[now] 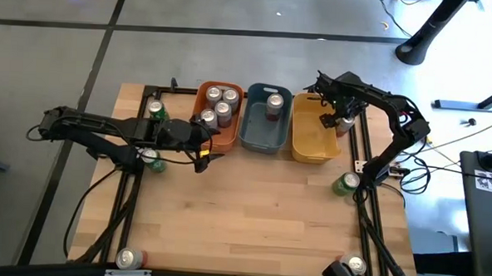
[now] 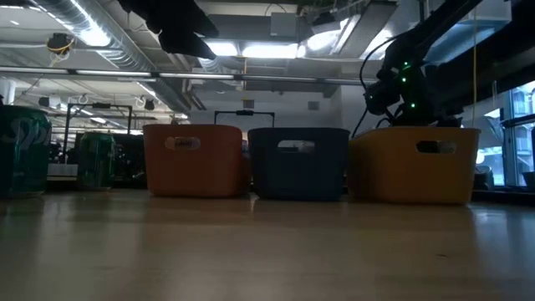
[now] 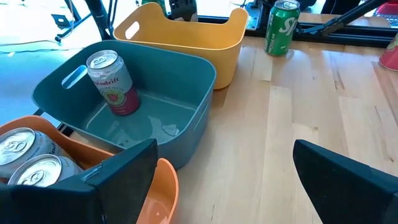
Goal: Sort soda cans
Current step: Put the top right pink-white soda can into the blue bin
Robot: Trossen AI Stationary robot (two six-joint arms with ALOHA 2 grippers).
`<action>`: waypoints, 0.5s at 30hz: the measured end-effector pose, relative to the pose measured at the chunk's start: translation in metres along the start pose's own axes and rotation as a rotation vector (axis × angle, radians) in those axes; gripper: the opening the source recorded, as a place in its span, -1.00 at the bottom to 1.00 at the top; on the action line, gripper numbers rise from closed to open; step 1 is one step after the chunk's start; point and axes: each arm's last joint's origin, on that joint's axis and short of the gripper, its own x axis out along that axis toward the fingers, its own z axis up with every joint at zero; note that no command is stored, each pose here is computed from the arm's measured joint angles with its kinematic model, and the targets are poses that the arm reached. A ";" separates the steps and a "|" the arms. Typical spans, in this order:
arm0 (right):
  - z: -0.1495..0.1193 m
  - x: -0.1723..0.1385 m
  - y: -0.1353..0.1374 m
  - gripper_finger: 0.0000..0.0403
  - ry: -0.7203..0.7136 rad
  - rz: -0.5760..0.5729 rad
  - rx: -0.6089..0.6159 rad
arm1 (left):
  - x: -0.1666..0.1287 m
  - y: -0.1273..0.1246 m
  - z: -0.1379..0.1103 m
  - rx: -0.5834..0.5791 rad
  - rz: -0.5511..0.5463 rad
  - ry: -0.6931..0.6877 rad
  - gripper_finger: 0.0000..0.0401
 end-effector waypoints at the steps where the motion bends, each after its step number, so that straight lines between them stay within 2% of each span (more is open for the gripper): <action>1: 0.000 0.000 0.000 0.81 -0.001 -0.007 -0.004 | 0.000 0.000 0.000 0.000 0.000 0.000 0.81; 4: 0.000 0.001 0.000 0.75 0.001 -0.021 -0.007 | 0.000 0.000 0.000 0.000 0.000 0.000 0.81; 10: -0.001 0.000 -0.001 0.49 0.006 -0.029 -0.014 | 0.000 0.000 0.000 0.000 0.000 0.000 0.81; 15: -0.001 0.000 -0.001 0.46 0.005 -0.044 -0.015 | 0.000 0.000 0.000 0.000 0.000 0.000 0.81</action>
